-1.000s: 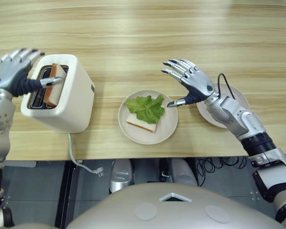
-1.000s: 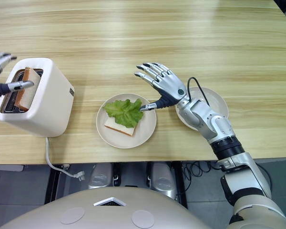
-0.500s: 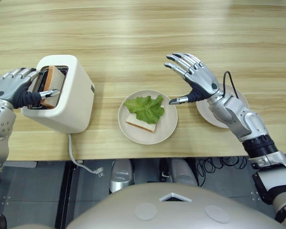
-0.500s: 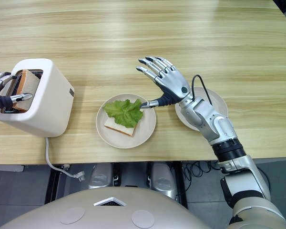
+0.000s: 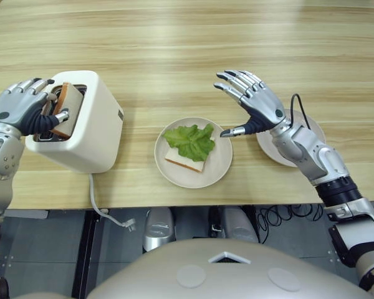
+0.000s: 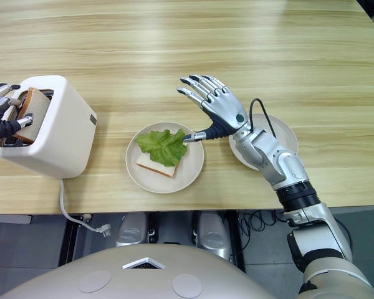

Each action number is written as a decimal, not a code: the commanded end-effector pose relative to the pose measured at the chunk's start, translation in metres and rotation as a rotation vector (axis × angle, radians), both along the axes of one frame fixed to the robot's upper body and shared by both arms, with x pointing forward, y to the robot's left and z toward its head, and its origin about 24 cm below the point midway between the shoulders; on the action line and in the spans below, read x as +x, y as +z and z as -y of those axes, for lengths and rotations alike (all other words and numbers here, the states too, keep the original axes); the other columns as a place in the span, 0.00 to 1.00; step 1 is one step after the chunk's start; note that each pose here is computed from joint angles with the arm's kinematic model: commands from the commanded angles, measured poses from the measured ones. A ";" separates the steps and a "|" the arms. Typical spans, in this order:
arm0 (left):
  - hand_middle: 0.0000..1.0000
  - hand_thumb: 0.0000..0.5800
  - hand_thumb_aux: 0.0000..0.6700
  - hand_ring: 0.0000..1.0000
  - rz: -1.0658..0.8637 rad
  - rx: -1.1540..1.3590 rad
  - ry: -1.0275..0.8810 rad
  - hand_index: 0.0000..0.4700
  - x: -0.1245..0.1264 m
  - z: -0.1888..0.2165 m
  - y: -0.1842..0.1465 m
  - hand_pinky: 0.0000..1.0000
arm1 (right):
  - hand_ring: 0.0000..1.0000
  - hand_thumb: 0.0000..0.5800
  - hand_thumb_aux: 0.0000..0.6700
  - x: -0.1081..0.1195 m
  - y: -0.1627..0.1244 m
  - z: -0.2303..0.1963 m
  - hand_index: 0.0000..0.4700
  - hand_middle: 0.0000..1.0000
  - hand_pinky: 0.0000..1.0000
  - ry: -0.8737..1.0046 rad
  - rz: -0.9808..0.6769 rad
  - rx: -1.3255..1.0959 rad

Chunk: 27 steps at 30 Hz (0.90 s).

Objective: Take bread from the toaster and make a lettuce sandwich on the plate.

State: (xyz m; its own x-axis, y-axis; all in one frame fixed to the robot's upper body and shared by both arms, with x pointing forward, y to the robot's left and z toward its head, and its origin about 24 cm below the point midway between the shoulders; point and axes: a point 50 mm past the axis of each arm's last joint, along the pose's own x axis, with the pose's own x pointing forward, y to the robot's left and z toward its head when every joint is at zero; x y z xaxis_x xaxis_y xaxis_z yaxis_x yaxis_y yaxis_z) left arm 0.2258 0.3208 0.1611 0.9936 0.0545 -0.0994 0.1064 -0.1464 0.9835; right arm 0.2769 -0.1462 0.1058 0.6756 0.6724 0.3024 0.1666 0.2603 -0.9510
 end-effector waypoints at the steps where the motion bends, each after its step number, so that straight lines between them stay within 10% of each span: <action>1: 0.00 1.00 1.00 0.00 0.052 -0.056 -0.002 0.98 0.001 0.003 0.010 0.00 | 0.00 0.00 0.00 0.000 0.000 -0.001 0.00 0.00 0.00 0.000 0.002 -0.001; 3: 0.00 1.00 1.00 0.00 0.087 -0.098 -0.006 0.98 0.002 0.004 0.018 0.00 | 0.00 0.00 0.00 -0.001 0.000 -0.001 0.00 0.00 0.00 -0.001 0.001 -0.001; 4: 0.18 1.00 1.00 0.18 0.098 -0.122 -0.008 0.98 0.002 0.005 0.022 0.18 | 0.00 0.00 0.00 -0.001 0.000 -0.001 0.00 0.00 0.00 -0.002 0.001 -0.001; 5: 0.64 1.00 1.00 0.64 0.102 -0.138 -0.009 0.98 0.002 0.006 0.024 0.64 | 0.00 0.00 0.00 -0.001 0.000 -0.001 0.00 0.00 0.00 -0.002 0.001 -0.001; 6: 0.64 1.00 1.00 0.64 0.111 -0.158 -0.009 0.98 0.002 0.007 0.028 0.64 | 0.00 0.00 0.00 -0.001 0.000 -0.001 0.00 0.00 0.00 -0.002 0.002 -0.001; 7: 1.00 1.00 1.00 1.00 0.117 -0.173 -0.010 0.98 0.002 0.007 0.030 1.00 | 0.00 0.00 0.00 -0.001 0.000 -0.001 0.00 0.00 0.00 -0.003 0.002 0.000; 27: 1.00 1.00 1.00 1.00 0.177 -0.509 -0.115 0.98 0.004 0.018 0.087 1.00 | 0.00 0.00 0.00 0.001 -0.003 -0.003 0.00 0.00 0.00 -0.013 0.008 -0.001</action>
